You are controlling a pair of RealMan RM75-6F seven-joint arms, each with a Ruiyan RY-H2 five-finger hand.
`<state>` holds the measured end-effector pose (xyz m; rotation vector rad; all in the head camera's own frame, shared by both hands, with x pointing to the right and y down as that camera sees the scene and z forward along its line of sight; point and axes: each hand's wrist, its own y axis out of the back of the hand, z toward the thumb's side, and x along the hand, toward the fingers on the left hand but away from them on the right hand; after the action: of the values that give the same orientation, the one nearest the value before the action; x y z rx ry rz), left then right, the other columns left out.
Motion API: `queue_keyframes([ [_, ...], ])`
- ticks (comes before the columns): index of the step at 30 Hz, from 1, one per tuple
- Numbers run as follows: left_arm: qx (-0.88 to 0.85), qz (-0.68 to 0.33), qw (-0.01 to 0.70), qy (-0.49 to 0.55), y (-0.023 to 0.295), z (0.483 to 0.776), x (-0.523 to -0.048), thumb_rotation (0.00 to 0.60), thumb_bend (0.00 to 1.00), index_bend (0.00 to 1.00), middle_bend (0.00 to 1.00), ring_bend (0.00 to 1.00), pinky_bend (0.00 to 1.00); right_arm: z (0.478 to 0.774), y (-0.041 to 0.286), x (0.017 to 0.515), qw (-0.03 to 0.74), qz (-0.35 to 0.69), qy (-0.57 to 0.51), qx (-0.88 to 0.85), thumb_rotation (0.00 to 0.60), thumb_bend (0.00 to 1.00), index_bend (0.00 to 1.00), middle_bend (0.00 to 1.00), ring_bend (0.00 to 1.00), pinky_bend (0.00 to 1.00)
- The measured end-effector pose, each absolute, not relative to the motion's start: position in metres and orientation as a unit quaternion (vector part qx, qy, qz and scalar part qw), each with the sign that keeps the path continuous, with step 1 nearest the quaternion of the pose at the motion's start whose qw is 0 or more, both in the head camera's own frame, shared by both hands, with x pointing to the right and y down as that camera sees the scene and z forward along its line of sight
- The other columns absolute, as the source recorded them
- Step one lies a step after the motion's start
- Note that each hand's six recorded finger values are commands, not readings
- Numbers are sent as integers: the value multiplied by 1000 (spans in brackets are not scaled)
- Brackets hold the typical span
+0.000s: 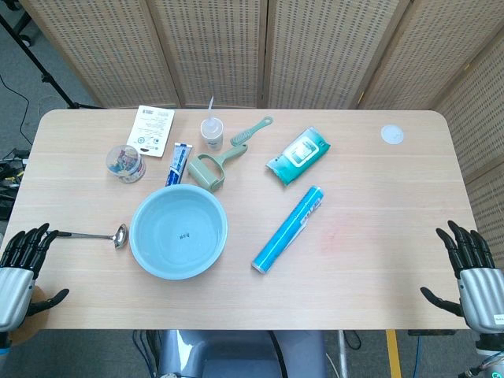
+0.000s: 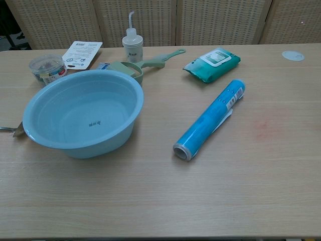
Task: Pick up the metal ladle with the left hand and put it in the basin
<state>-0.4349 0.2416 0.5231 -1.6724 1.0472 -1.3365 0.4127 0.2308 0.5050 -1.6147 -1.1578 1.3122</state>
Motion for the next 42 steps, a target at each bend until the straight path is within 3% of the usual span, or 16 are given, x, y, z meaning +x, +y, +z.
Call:
queue_keyframes([
  [11,-653,-521,361,415,241,522,-438,600,86,0,0,0,35,506,232,412,367,515,-448,-632,600,0,0,0,0,0],
  [13,-651,-523,359,417,239,523,-440,600,101,0,94,30,36,506,232,412,366,515,-449,-632,600,0,0,0,0,0],
  [14,-650,-524,359,418,237,524,-441,600,108,0,228,112,61,506,232,413,365,516,-449,-631,600,0,0,0,0,0],
  [15,-649,-525,357,419,235,526,-443,600,114,0,397,240,142,506,231,413,364,517,-450,-630,600,0,0,0,0,0],
  [16,-649,-525,355,422,231,528,-444,600,119,0,492,337,232,506,231,414,363,517,-451,-630,600,0,0,0,0,0],
  [18,-648,-523,354,427,225,532,-447,600,132,0,681,566,591,506,230,415,362,518,-453,-629,600,0,0,0,0,0],
  [20,-640,-523,358,434,218,537,-452,600,137,0,790,699,796,506,229,416,361,518,-455,-628,600,0,0,0,0,0],
  [22,-629,-529,361,440,212,543,-458,600,137,0,870,799,902,506,229,416,361,518,-456,-627,600,0,0,0,0,0],
  [31,-617,-605,288,413,186,595,-492,600,156,17,944,877,959,509,228,417,355,523,-455,-627,600,0,0,0,0,0],
  [36,-596,-658,240,392,171,627,-526,600,341,198,946,878,960,509,229,417,353,525,-455,-627,600,0,0,0,0,0],
  [39,-581,-675,233,391,161,639,-541,600,407,300,947,877,960,510,229,417,352,526,-454,-627,600,0,0,0,0,0],
  [42,-576,-683,228,388,154,651,-548,600,435,340,947,878,960,511,229,417,351,527,-452,-628,600,0,0,0,0,0],
])
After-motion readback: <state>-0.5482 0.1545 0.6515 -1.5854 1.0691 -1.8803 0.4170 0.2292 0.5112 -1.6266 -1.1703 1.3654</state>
